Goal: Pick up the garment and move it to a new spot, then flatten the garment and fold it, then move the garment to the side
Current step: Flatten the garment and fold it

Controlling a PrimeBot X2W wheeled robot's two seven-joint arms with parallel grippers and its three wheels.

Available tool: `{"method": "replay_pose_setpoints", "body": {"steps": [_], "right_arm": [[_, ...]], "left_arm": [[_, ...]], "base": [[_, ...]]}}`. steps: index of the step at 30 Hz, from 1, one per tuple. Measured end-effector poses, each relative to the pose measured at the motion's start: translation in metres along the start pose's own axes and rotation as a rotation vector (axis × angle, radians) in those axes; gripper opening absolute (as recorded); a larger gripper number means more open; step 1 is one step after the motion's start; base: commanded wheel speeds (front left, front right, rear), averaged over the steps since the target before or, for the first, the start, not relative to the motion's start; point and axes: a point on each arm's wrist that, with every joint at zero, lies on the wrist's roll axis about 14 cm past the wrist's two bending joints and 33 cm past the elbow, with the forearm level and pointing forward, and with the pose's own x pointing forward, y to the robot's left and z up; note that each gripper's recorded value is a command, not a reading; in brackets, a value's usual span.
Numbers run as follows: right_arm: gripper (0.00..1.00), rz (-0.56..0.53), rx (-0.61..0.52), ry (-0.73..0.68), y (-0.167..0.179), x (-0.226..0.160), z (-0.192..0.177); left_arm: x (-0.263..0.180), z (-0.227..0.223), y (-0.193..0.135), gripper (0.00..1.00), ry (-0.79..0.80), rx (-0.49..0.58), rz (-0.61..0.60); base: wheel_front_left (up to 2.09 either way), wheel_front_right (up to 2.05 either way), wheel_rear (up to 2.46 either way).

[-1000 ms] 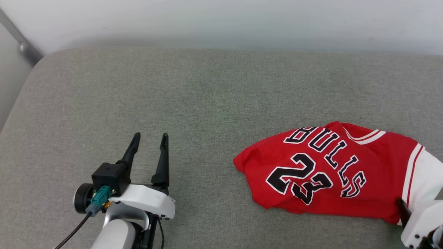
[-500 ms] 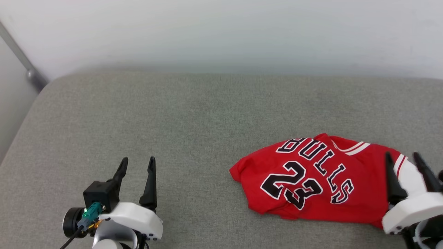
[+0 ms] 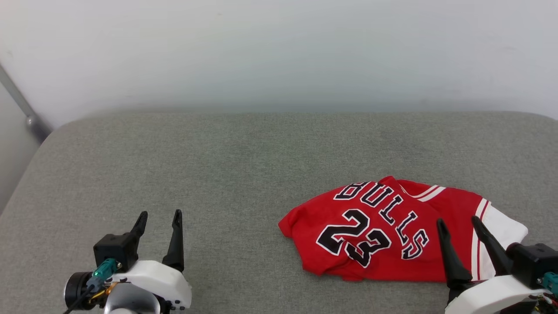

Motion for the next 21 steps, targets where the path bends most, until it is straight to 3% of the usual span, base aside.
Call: {"method": "replay_pose_setpoints", "body": {"steps": [5,11,16,21], "right_arm": [[1.0,0.002,-0.013,-0.014,0.002,-0.001,0.006],[1.0,-0.008,-0.016,-0.004,-0.002,0.011,0.006],[1.0,-0.041,-0.006,0.034,-0.012,0.013,-0.006],[1.0,-0.099,0.013,0.052,-0.03,0.009,-0.013]], "left_arm": [[0.021,0.012,-0.021,1.0,0.003,0.012,-0.089],[0.068,0.033,-0.083,1.0,0.054,0.032,-0.329],[0.091,0.011,-0.142,1.0,0.234,0.095,-0.531],[0.089,-0.043,-0.179,1.0,0.495,0.18,-0.67]], "base": [[0.0,0.0,0.0],[0.0,0.0,0.0],[0.0,0.0,0.0],[0.0,0.0,0.0]]}}
